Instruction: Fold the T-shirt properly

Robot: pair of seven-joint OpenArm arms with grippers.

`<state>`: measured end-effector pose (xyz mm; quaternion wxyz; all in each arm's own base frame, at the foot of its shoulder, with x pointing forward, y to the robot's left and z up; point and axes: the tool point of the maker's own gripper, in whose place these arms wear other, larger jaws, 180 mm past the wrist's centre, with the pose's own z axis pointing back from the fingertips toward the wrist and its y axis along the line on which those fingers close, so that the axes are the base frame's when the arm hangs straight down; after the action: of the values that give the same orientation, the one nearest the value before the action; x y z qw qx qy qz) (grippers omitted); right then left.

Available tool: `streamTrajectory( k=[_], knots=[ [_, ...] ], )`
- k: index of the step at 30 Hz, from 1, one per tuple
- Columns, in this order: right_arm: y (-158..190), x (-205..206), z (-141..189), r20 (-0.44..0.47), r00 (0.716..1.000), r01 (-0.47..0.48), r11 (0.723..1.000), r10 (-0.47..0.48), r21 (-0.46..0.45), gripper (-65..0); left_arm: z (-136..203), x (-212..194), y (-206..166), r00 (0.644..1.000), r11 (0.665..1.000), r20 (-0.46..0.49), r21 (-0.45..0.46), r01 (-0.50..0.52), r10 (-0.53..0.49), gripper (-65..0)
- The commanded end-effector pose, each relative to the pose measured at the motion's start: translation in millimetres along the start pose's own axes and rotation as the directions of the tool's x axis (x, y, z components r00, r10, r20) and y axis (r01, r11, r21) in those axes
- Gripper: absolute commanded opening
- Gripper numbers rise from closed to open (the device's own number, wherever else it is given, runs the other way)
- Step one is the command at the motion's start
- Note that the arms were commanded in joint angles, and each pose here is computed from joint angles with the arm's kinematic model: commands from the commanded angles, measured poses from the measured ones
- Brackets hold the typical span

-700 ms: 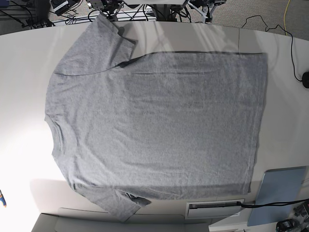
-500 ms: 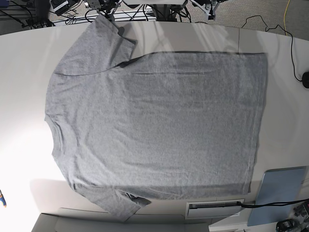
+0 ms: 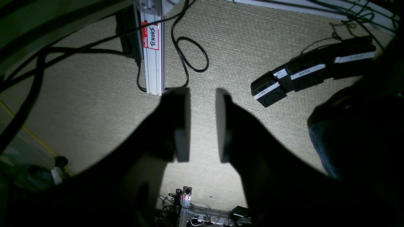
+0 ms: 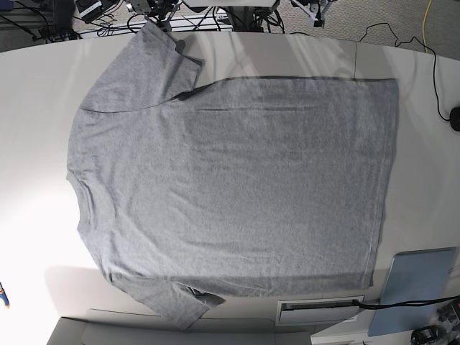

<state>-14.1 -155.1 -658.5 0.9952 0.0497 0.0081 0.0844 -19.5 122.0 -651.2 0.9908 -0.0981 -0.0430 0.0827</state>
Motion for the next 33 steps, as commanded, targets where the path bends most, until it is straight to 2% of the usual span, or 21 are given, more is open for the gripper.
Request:
streamTrajectory(
  k=[1, 9, 16, 20, 22, 27, 33],
  knots=[
    [-2, 0, 1, 0.002, 1.0, 0.006, 1.0, -0.006, -0.001, -50.3, 1, -2, 2, 1.0, 1.0, -0.002, -0.002, 0.001, -0.001, -47.7],
    [-2, -1, 1, 0.0, 1.0, 0.006, 1.0, -0.006, -0.001, -50.3, 1, -2, 2, 1.0, 1.0, -0.001, -0.002, 0.001, -0.001, -47.7],
    [-6, -13, 2, -0.064, 0.998, 0.005, 1.0, -0.005, -0.007, -50.3, 3, -10, 5, 0.998, 1.0, -0.057, 0.007, 0.008, -0.008, -47.7],
    [-16, -31, 5, -0.086, 0.996, 0.0, 1.0, -0.002, -0.023, -50.3, 12, -13, 20, 0.999, 0.999, -0.03, 0.041, 0.014, -0.013, -47.7],
    [-24, -40, 9, -0.082, 0.997, -0.013, 0.999, 0.01, -0.033, -50.3, 20, -14, 22, 0.999, 0.999, -0.007, 0.016, 0.035, -0.035, -47.7],
    [-41, -61, 30, -0.037, 0.996, -0.077, 0.996, 0.076, -0.049, -50.3, 49, -11, 21, 0.994, 0.996, 0.088, -0.069, 0.065, -0.059, -47.7],
    [-61, -74, 82, 0.043, 0.977, -0.202, 0.97, 0.209, -0.132, -50.3, 92, -11, 42, 0.985, 0.991, 0.114, -0.005, 0.132, -0.13, -47.7]
  ],
)
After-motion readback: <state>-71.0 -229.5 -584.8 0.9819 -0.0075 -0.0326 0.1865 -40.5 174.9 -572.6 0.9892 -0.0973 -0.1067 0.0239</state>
